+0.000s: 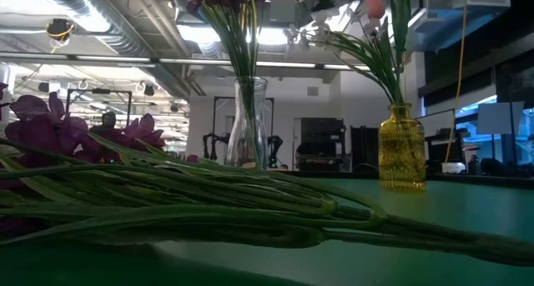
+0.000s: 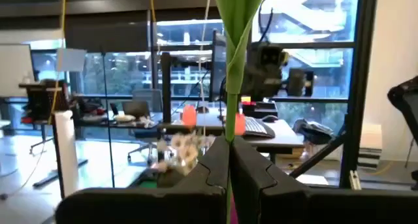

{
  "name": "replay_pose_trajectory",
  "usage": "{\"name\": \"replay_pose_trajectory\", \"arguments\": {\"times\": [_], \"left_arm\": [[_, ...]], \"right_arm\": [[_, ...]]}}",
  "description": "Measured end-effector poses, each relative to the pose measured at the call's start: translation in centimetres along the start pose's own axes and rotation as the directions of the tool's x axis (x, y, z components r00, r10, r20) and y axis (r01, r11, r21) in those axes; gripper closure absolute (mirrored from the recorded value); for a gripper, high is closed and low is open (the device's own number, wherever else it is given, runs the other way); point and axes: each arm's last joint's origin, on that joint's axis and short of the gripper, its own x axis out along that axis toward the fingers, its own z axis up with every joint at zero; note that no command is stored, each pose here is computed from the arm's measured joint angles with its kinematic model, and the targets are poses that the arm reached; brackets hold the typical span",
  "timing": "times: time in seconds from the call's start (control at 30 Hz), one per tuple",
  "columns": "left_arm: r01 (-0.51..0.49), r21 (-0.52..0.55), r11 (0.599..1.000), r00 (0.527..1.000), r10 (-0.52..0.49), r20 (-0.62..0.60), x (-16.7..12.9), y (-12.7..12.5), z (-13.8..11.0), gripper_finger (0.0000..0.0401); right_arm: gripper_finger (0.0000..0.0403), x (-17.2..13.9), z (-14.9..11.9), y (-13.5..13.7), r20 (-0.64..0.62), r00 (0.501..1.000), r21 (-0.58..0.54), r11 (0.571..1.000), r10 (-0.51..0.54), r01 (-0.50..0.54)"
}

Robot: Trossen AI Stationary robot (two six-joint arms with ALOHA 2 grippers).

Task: Sort flowers into vase by color
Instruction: Put the black tulip into the transparent vase

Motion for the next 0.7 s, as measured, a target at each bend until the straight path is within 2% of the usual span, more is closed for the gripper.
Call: {"name": "replay_pose_trajectory", "arguments": {"times": [0.13, 0.2, 0.3, 0.4, 0.53, 0.7], "left_arm": [[-0.004, -0.048, 0.999, 1.000, 0.006, 0.027, -1.0, 0.7, -3.9, 0.0401], [0.008, -0.082, 0.997, 0.997, -0.002, 0.080, -1.4, 0.9, -5.7, 0.0401], [0.052, -0.129, 0.990, 0.983, -0.028, 0.184, -2.0, 1.4, -7.3, 0.0401], [0.034, -0.148, 0.988, 0.980, -0.004, 0.198, -2.1, 1.8, -8.8, 0.0401], [0.008, -0.163, 0.987, 0.985, 0.020, 0.172, -1.5, 2.1, -9.5, 0.0401], [0.036, -0.159, 0.987, 0.984, -0.007, 0.178, -0.5, 2.0, -9.6, 0.0401]], "right_arm": [[0.0118, 0.0, -0.2, 0.0, -0.017, 1.000, -0.001, 1.000, 0.010, -0.010], [0.0118, 0.0, -0.2, 0.1, -0.022, 1.000, -0.001, 1.000, 0.016, -0.016], [0.0118, 0.0, -0.2, 0.1, -0.023, 1.000, -0.001, 1.000, 0.016, -0.016], [0.0118, 0.0, -0.2, 0.0, -0.022, 1.000, -0.003, 1.000, 0.011, -0.011], [0.0118, 0.0, -0.3, 0.0, -0.023, 1.000, -0.013, 1.000, -0.011, 0.011], [0.0118, 0.3, -0.5, 0.0, -0.029, 1.000, -0.027, 1.000, -0.012, 0.012]]}}
